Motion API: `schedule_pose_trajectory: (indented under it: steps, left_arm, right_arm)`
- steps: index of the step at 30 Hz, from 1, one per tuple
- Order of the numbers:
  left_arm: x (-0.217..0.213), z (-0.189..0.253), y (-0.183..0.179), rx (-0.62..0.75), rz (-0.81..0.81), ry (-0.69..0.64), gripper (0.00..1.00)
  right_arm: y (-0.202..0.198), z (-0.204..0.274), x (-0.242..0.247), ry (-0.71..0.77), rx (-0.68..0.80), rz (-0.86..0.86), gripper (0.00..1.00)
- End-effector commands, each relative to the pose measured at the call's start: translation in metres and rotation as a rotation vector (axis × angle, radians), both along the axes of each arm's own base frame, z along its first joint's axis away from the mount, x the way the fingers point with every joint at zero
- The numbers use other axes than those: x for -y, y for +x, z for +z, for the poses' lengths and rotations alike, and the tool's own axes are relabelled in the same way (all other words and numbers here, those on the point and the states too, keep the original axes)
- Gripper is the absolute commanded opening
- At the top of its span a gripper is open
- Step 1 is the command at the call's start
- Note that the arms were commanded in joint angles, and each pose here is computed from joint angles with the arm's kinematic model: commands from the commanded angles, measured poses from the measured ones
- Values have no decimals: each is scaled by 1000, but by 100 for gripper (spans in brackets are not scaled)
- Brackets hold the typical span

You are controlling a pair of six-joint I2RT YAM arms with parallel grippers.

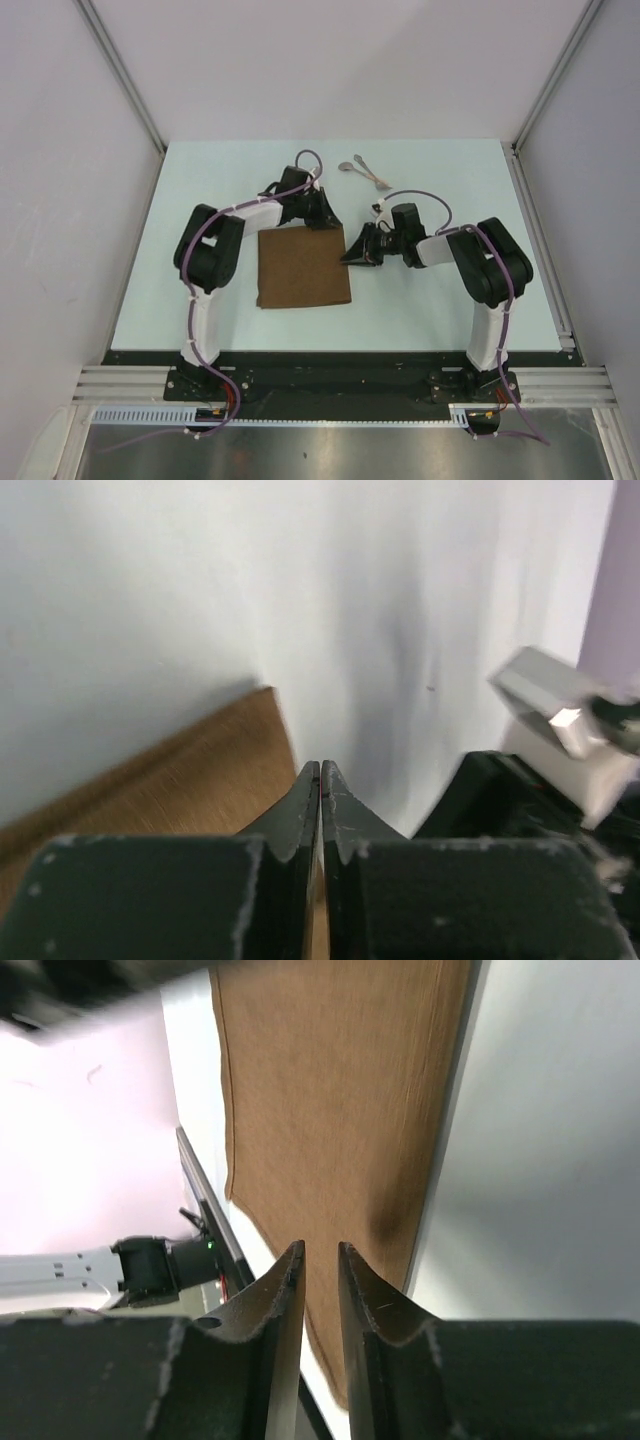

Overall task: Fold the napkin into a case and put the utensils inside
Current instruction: Smooth out the square-folded napkin at the center of the board.

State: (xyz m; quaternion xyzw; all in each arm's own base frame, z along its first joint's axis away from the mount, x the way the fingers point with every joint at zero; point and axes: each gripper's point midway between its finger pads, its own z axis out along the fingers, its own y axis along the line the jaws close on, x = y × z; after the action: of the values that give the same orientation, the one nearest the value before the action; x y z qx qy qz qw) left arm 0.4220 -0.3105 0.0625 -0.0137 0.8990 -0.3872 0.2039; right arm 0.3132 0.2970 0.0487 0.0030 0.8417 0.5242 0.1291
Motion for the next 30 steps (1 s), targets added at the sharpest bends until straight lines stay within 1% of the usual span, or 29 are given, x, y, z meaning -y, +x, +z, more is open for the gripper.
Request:
schedule_pose_trajectory:
  steps: [1,3,7,9,11,12,20,24,26,27,28,29,30]
  left_arm:
    - [20,-2,16,-44,12,-96,4]
    - [19,-13,15,-78,30,-87,4]
    - [8,-46,13,-167,76,-17,1]
    - [3,-53,12,-193,97,-2,1]
    - [-2,-58,12,-207,111,13,1]
    - [-5,-62,10,-218,118,26,1]
    - [-15,-72,8,-220,125,75,0]
    - [-18,-60,16,-183,119,81,0]
    - [-17,-52,17,-164,100,84,1]
    - [-13,-34,23,-128,89,70,3]
    - [-12,-22,23,-107,68,55,5]
    - [-11,-11,25,-85,62,44,11]
    - [-10,2,26,-56,56,35,14]
  right_arm:
    - [30,7,-12,39,64,17,24]
    - [35,2,-15,41,54,21,24]
    - [27,-8,-12,41,37,33,24]
    - [8,-16,-7,42,0,42,23]
    - [-4,-17,-4,53,2,50,23]
    - [-18,-23,0,46,-23,52,23]
    - [-92,-28,3,31,-63,116,23]
    - [-120,-29,15,4,-79,116,23]
    - [-125,-29,25,-15,-77,95,24]
    - [-127,-31,31,-36,-99,78,23]
    - [-123,-36,38,-75,-83,49,24]
    - [-115,-28,40,-90,-50,26,25]
    - [-119,-35,47,-151,-94,12,27]
